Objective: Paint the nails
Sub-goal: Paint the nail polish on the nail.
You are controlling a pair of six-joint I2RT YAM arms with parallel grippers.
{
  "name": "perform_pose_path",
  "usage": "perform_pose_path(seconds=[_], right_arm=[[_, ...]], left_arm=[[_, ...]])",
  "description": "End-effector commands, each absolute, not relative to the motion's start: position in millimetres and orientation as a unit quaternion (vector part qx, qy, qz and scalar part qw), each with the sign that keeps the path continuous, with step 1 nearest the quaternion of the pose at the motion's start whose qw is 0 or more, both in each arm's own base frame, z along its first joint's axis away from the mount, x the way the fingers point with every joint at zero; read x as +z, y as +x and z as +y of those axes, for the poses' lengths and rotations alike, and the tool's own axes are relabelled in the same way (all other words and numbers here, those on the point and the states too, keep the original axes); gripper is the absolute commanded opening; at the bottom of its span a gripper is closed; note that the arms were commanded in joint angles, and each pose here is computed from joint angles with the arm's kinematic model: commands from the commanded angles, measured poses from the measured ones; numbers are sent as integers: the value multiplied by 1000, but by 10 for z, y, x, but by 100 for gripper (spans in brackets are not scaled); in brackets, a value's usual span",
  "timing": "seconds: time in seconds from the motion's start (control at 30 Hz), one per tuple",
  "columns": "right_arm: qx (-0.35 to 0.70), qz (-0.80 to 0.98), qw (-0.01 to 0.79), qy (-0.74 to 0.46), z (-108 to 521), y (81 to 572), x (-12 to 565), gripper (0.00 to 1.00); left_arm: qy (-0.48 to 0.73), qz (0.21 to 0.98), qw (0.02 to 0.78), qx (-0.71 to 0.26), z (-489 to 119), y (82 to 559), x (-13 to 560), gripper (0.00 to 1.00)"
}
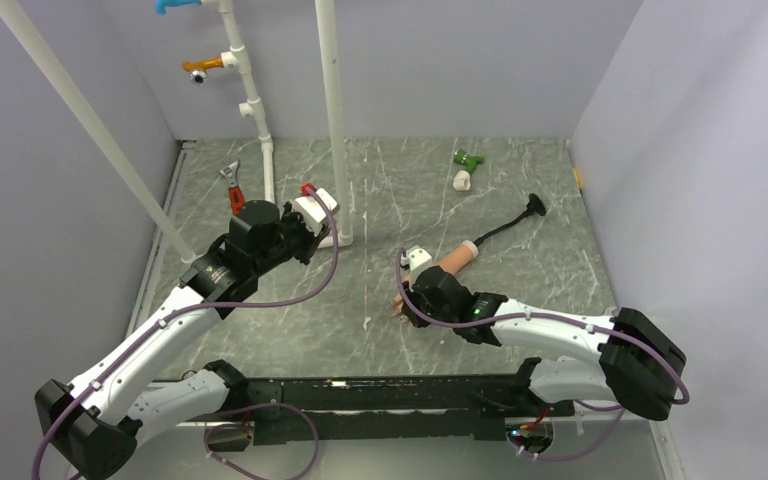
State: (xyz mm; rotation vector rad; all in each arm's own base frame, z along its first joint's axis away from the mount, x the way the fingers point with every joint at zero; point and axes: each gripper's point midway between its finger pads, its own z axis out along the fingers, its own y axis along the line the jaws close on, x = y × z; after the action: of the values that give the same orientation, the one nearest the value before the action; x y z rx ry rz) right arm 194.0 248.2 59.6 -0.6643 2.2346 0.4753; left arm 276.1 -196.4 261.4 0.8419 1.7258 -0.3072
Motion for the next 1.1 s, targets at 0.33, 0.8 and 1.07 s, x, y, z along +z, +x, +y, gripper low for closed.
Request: perform_pose_path(seconds=[0.33, 0.8, 1.07], right_arm=[[194, 859, 403, -250, 2527, 2038, 793, 0], [214, 855, 392, -264, 2595, 1969, 772, 0], [233, 853, 380, -271, 2658, 1913, 761, 0]], left_arm=[[355, 710, 592, -140, -2007, 2785, 2894, 0], [355, 712, 590, -138, -2006, 2797, 2870, 0], [356, 712, 589, -139, -2009, 2794, 2874, 0]])
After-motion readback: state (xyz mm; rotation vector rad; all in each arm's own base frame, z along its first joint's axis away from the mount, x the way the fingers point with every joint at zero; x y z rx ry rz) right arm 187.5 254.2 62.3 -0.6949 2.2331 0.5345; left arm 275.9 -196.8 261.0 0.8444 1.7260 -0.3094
